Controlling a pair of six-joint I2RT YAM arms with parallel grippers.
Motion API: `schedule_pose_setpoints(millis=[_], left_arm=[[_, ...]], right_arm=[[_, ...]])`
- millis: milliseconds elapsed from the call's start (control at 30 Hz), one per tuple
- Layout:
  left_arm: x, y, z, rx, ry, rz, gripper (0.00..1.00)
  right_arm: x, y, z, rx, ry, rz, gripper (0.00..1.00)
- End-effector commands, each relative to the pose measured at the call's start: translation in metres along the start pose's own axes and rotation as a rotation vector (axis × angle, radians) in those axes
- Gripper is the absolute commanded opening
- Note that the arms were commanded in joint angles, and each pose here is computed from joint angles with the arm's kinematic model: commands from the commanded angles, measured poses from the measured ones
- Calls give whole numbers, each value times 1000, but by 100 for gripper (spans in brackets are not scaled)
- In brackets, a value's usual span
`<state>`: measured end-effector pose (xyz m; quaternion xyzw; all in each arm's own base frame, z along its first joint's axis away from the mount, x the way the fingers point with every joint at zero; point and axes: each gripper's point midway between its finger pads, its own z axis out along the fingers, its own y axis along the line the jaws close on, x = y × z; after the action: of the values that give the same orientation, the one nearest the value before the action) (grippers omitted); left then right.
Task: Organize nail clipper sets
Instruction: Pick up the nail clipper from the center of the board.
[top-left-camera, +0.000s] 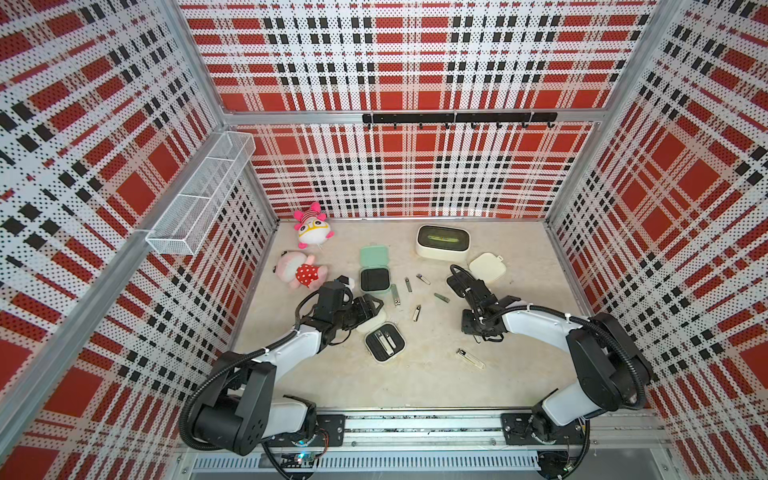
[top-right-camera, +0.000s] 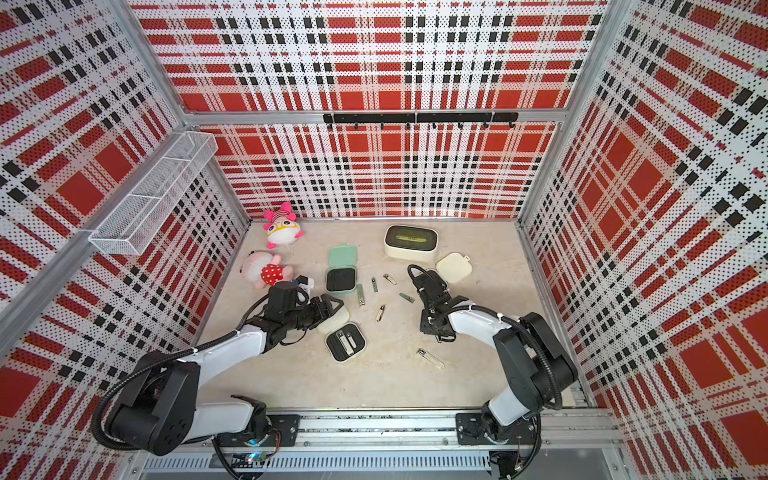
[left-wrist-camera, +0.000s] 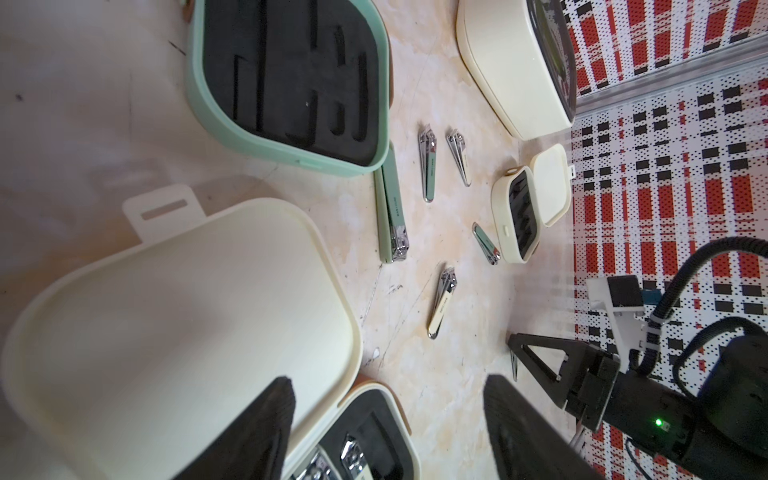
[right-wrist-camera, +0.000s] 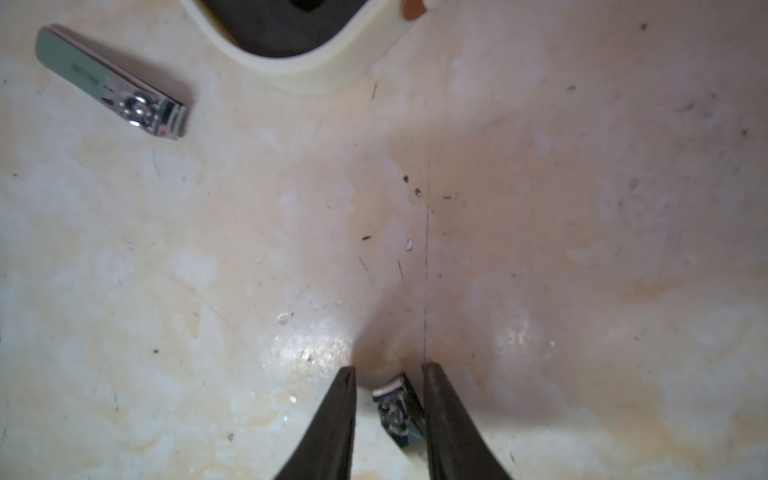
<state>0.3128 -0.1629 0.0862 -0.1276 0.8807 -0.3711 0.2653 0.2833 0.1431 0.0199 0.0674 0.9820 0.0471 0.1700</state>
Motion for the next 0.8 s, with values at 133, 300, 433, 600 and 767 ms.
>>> schedule_pose_setpoints(millis=[133,300,433,600,767], left_arm=[[4,8,-1,5,2,-21,76],[4,8,0,9,2,-29,75],[3,9,0,8,1,-34,75],[3,12,4,0,10,-41,74],[3,13,5,-2,14,-42,74]], right_arm=[[10,-4,0,37,39,-24,25],[13,-6,-1,35,36,-25,24],[13,-7,0,37,36,-30,21],[11,-5,0,26,23,-37,19],[6,2,-1,-4,6,-53,16]])
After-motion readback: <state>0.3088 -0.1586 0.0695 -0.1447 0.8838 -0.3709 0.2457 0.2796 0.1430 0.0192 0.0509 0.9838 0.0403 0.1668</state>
